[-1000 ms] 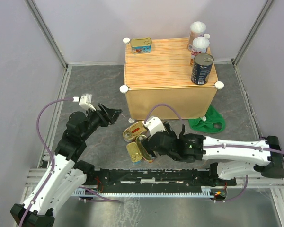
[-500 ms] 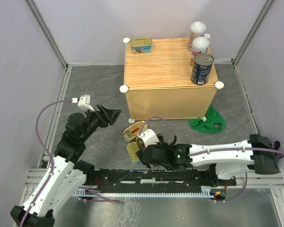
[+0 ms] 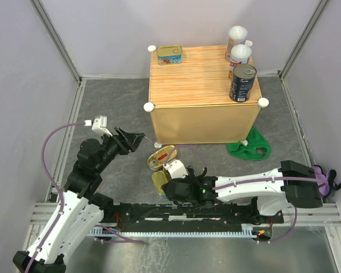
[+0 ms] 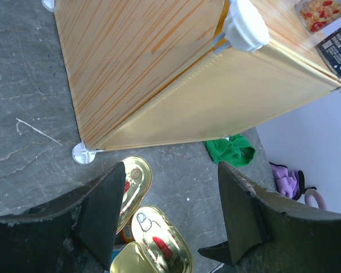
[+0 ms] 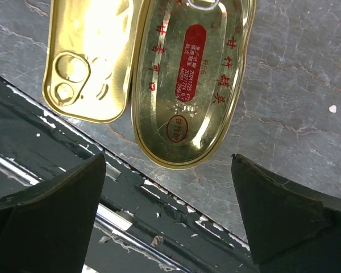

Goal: Place and organize the canned foods onto the counter
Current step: Pick up the canned food from the center of the board.

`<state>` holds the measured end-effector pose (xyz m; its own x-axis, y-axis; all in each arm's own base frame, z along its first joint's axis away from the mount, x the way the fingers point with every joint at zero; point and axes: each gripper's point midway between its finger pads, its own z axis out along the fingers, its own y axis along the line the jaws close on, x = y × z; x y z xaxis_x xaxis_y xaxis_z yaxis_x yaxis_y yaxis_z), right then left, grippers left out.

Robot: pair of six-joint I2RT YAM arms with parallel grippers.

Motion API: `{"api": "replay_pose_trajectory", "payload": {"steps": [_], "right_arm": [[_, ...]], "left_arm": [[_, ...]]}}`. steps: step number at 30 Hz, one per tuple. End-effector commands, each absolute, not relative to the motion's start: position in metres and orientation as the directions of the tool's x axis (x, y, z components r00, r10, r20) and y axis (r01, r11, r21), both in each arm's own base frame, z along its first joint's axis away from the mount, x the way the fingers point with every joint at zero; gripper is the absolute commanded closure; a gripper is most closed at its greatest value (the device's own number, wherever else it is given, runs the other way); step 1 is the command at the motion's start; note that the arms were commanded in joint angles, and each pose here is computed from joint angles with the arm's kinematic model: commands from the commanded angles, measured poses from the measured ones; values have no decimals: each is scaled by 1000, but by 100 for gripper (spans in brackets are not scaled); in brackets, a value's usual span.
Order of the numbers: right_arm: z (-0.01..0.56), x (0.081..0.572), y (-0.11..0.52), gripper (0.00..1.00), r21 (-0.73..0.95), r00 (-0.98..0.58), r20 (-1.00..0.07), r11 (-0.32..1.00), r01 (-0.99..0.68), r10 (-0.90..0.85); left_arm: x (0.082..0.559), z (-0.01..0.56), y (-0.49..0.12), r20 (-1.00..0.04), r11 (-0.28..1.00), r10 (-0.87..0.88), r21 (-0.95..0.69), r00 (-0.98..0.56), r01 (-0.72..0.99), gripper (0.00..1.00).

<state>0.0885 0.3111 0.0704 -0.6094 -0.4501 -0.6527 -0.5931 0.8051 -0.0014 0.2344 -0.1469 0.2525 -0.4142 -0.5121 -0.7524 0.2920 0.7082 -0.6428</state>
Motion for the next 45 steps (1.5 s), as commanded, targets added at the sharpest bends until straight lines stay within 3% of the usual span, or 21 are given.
{"api": "replay_pose_trajectory", "payload": {"steps": [1, 10, 32, 34, 38, 45], "right_arm": [[65, 89, 320, 1, 34, -621, -669, 819, -573, -407], [49, 98, 316, 0, -9, -599, -686, 828, -561, -413], [32, 133, 337, 12, -31, -477, -790, 802, -596, -384], [30, 134, 339, 21, -30, -473, -795, 802, -596, -381], [30, 135, 337, 49, -28, -476, -795, 807, -591, -376], [44, 134, 324, 70, -15, -496, -793, 825, -565, -355]], "left_arm": [[235, 251, -147, -737, 694, -536, -662, -411, 283, 28], [235, 247, -145, -729, 692, -552, -671, -404, 266, 28], [236, 248, -139, -748, 727, -527, -643, -404, 242, 28], [236, 248, -139, -748, 726, -526, -643, -405, 245, 28], [236, 248, -140, -750, 728, -521, -640, -408, 246, 28], [236, 253, -141, -753, 725, -522, -639, -400, 258, 28]]}}
